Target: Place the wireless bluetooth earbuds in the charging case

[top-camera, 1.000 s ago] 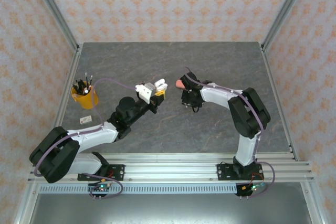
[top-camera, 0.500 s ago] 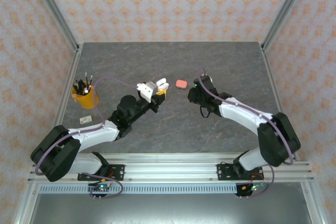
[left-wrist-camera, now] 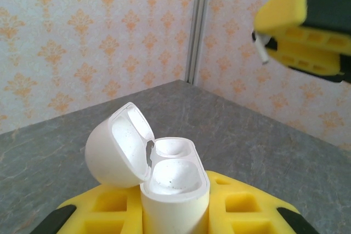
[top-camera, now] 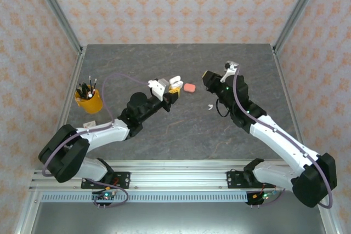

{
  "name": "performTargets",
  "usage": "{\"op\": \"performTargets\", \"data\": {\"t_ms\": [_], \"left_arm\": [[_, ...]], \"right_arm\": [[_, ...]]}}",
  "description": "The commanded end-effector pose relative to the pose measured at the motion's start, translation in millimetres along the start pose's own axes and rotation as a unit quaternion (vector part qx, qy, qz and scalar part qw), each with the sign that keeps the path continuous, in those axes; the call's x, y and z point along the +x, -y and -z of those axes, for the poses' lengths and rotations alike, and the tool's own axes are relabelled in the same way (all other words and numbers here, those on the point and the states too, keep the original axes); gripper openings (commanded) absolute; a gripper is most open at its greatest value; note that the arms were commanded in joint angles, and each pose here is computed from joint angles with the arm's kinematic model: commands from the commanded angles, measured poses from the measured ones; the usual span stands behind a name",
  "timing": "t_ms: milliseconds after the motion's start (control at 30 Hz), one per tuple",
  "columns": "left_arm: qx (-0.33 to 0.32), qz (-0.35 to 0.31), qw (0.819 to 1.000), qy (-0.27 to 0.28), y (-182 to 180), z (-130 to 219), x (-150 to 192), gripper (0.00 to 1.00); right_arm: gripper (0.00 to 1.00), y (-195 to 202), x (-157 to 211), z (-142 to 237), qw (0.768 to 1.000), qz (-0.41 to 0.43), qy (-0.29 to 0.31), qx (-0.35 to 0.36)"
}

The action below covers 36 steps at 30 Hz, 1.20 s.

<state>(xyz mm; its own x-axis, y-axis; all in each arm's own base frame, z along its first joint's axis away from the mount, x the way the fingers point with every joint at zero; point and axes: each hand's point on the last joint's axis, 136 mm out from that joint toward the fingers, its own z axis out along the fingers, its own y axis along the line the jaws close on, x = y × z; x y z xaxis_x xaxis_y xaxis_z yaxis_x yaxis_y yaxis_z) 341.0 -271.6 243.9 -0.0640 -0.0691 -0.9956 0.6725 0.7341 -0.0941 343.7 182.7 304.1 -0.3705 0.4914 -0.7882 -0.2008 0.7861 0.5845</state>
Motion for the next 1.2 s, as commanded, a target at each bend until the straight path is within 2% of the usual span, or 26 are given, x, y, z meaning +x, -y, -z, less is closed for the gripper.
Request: {"op": "performTargets", "data": {"t_ms": [0, 233, 533, 700, 1167], "left_arm": [[0.019, 0.003, 0.999, 0.043, 9, -13, -33, 0.00], [0.029, 0.003, 0.997, 0.078, 21, -44, -61, 0.00], [0.029, -0.003, 0.994, 0.102, 40, -72, -82, 0.00], [0.025, -0.016, 0.994, 0.104, 47, -79, -87, 0.00], [-0.008, -0.038, 0.994, 0.106, 41, -76, -94, 0.00]], "right_arm": [[0.28, -35, -47, 11, 0.996, -0.004, 0.068, -0.060], [0.28, -76, -75, 21, 0.984, -0.025, 0.101, -0.144], [0.27, -97, -70, 20, 0.976, -0.022, 0.083, -0.202], [0.27, -97, -62, 18, 0.976, -0.019, 0.069, -0.208], [0.26, -83, -51, 17, 0.979, -0.026, 0.065, -0.191]]}}
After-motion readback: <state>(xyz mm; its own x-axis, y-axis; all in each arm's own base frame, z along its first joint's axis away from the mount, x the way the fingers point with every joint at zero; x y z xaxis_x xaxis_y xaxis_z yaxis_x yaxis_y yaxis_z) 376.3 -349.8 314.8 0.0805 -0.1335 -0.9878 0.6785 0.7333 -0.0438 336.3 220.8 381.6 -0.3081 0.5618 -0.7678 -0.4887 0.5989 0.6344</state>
